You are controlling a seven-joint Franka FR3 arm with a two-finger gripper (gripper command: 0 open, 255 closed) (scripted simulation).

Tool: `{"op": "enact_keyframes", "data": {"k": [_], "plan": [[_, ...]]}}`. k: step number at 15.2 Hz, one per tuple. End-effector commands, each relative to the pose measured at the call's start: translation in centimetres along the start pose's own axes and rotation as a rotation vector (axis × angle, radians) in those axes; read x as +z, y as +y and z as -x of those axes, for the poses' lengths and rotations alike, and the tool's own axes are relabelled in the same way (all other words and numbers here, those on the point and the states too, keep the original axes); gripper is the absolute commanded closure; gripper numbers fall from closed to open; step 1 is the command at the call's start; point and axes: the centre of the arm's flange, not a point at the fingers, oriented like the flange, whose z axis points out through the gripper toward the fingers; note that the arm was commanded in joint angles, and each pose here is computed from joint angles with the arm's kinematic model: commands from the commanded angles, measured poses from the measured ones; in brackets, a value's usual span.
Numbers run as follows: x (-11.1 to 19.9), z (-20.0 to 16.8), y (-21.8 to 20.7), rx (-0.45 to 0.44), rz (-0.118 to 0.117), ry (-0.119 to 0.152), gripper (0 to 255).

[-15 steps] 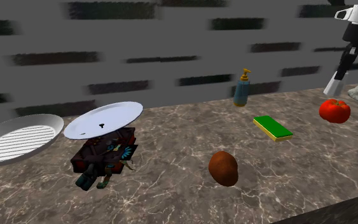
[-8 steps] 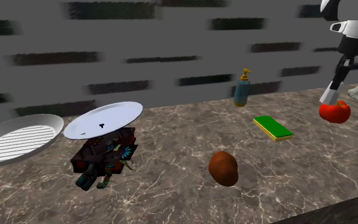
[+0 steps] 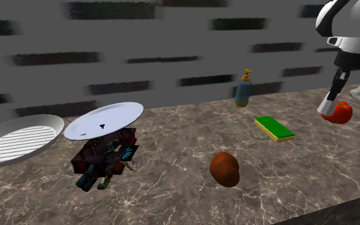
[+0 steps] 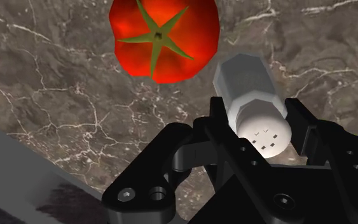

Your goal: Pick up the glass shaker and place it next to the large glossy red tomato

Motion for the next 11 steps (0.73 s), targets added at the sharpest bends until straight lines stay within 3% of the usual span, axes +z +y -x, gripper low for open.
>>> {"op": "enact_keyframes", "data": {"k": [1, 8, 11], "plan": [[1.1, 0.1, -0.2, 0.000, 0.000, 0.000, 255], [4.9, 0.1, -0.6, 0.000, 0.000, 0.000, 255], [4.9, 0.1, -0.6, 0.000, 0.000, 0.000, 255]]}}
